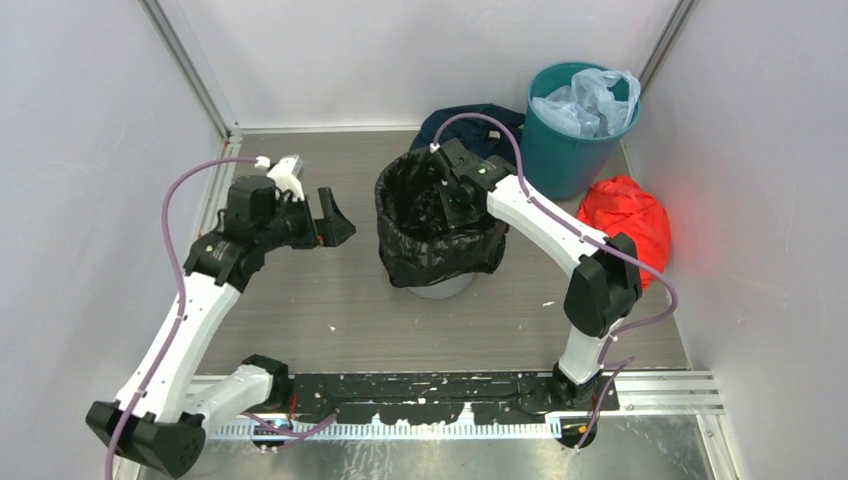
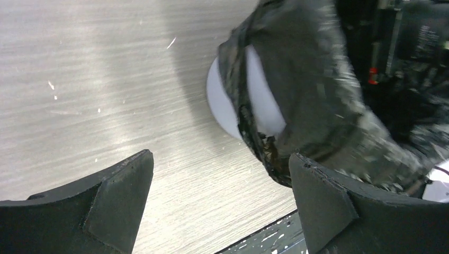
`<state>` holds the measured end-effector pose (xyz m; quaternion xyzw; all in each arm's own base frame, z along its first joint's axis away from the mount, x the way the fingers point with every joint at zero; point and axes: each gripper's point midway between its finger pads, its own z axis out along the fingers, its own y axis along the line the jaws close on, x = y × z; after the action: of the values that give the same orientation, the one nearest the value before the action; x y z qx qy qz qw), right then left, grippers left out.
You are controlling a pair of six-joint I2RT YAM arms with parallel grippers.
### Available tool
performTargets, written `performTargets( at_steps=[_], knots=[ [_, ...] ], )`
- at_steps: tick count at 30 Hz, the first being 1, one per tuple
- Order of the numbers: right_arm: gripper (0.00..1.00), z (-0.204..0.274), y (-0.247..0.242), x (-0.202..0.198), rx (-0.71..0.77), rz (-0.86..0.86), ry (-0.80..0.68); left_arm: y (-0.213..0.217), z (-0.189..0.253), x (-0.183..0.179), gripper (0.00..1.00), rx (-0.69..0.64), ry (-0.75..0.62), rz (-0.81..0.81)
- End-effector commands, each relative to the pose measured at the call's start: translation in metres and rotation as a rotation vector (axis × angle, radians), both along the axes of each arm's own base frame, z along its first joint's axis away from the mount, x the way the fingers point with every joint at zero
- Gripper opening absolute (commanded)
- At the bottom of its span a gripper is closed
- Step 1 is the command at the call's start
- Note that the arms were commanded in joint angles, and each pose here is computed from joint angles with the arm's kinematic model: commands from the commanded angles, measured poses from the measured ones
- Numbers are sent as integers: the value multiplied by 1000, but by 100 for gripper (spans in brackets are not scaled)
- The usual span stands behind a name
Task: Put the trash bags into the trash bin
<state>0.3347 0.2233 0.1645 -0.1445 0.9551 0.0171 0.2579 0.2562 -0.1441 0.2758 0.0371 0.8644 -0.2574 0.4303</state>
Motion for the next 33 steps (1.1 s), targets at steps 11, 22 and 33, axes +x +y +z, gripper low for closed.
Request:
performTargets(
  at_steps=[11,22,33],
  knots=[
    [1,-47,4,-25,72,45,68,-44,-60,19,96,-283,165,-83],
    [1,-18,2,-23,81,61,24,-57,-73,15,93,-368,208,-127],
    [5,56,17,-32,247,102,-51,-52,-103,16,91,-355,233,-78]
  ],
)
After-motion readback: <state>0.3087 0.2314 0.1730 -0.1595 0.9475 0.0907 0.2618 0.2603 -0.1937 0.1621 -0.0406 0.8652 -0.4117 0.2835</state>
